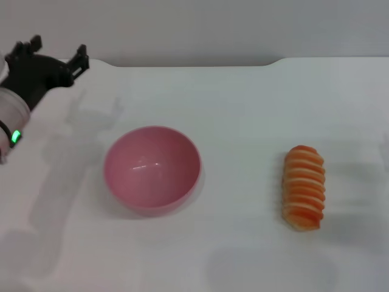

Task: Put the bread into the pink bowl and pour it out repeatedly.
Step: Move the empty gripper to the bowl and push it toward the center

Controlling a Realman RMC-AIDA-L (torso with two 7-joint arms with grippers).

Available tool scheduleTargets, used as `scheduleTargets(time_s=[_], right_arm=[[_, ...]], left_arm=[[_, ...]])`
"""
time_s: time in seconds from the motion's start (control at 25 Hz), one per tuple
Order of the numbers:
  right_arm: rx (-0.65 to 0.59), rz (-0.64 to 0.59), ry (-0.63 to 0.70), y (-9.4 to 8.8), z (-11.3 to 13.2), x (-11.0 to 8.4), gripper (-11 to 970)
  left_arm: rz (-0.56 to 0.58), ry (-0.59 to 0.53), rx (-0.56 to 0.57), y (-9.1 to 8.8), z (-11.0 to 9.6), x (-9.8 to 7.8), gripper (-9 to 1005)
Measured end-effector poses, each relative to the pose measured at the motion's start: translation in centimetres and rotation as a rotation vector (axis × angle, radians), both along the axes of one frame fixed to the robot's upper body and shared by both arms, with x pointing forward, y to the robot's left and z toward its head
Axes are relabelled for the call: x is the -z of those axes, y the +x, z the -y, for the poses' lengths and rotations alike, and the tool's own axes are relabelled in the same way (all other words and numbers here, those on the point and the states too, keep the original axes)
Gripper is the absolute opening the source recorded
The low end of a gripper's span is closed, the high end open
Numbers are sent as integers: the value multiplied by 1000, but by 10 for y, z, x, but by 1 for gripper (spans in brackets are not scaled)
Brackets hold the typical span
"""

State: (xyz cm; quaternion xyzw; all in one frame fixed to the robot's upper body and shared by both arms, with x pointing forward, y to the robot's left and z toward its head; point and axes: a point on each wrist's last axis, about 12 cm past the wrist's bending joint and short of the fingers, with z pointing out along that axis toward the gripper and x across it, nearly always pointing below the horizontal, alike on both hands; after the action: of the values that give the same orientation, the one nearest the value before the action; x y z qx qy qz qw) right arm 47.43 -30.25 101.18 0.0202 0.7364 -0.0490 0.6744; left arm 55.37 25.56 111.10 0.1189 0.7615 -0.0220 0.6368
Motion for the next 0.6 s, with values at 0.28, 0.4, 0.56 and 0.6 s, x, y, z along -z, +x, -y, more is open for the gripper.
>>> scheduleTargets(time_s=[0.28, 0.4, 0.56, 0.6], right_arm=[[-3, -16, 2, 0, 0, 2, 739], [-6, -18, 2, 1, -1, 2, 739], [-8, -16, 1, 2, -1, 1, 739], [-9, -16, 2, 2, -1, 1, 739]], left_arm=[[-118, 92, -11, -1, 9, -40, 858], [-195, 153, 25, -11, 22, -55, 859], [-284, 210, 67, -25, 35, -62, 859], [-300, 213, 71, -27, 36, -64, 859]])
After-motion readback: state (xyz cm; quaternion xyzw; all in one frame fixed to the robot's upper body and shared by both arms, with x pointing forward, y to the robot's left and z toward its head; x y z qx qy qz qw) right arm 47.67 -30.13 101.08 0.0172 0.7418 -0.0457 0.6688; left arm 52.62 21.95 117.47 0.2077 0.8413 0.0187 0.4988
